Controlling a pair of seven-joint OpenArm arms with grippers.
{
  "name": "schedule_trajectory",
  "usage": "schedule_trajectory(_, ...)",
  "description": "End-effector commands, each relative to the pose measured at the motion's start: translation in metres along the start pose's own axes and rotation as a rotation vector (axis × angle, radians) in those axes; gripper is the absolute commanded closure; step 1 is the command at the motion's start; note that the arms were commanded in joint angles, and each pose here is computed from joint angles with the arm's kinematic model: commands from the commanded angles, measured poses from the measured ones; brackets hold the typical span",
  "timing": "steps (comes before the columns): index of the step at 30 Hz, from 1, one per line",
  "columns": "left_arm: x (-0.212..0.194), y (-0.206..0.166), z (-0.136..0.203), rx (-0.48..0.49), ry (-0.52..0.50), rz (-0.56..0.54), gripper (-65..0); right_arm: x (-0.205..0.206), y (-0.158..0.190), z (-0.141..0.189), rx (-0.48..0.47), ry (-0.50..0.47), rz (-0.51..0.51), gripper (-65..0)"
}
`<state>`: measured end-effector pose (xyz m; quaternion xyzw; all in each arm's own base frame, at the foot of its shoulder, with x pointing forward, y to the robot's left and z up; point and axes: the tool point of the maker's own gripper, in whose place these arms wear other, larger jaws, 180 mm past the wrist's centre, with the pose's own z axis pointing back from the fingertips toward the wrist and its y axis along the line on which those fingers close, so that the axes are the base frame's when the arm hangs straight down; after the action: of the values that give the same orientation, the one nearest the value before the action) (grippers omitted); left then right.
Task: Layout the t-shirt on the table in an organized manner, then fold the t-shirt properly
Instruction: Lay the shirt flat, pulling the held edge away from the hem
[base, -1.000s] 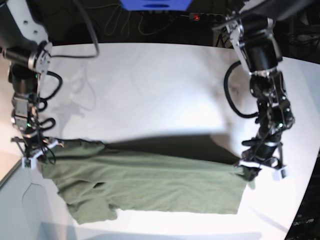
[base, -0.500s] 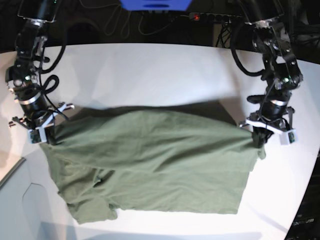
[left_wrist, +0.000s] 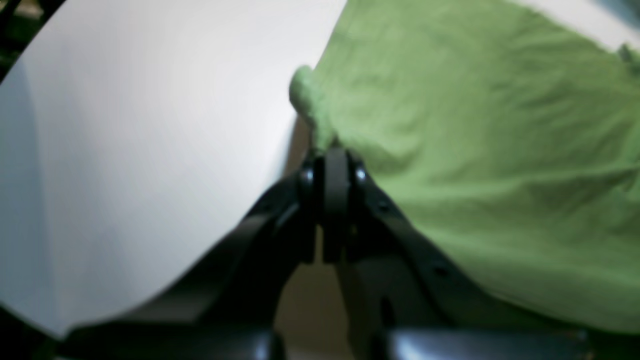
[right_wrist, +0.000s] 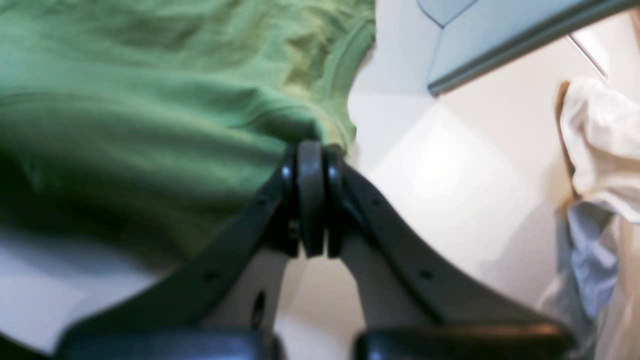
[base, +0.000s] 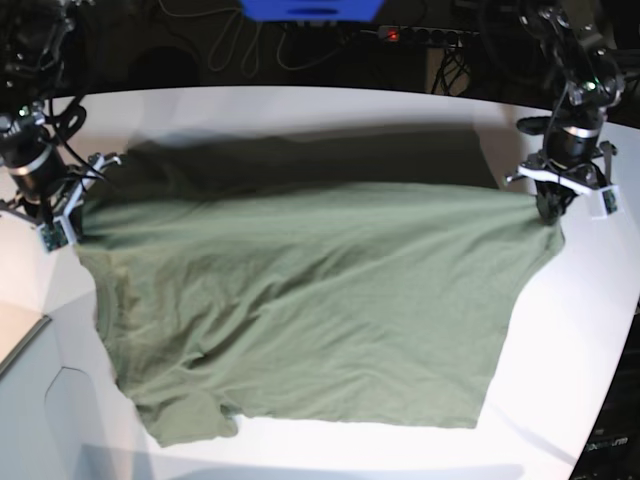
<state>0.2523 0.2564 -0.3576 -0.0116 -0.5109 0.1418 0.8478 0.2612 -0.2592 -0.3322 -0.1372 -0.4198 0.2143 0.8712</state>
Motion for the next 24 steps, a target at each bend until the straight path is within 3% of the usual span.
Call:
schedule_trajectory(1, 0.01, 0.006, 0.005, 0.007, -0.039, -0.012, -1.2, 0.007, -0.005, 0.005, -0.006, -0.03, 0.024, 0.0)
schedule_trajectory(6, 0.0, 0.04, 0.02, 0.097, -0.018, 0.003, -1.2, -0.022, 0.004, 0.014, 0.033, 0.043, 0.065, 0.0)
schedule_trajectory(10, -0.001, 0.047, 0.023, 0.115, -0.015, 0.005, -1.2, -0.029, 0.005, 0.013, 0.042, 0.059, 0.062, 0.0)
schedule_trajectory(16, -0.005, 0.039, 0.021, 0.107, -0.015, 0.031, -1.2, -0.018, 0.006, -0.019, 0.056, 0.035, -0.018, 0.0)
schedule_trajectory(19, -0.005, 0.038, 0.021, 0.105, -0.017, 0.033, -1.2, -0.021, 0.017, -0.047, 0.112, 0.056, -0.056, 0.0)
schedule_trajectory(24, -0.007, 0.037, 0.019, 0.101, -0.012, 0.035, -1.2, -0.03, 0.017, -0.08, 0.153, 0.102, -0.112, -14.4)
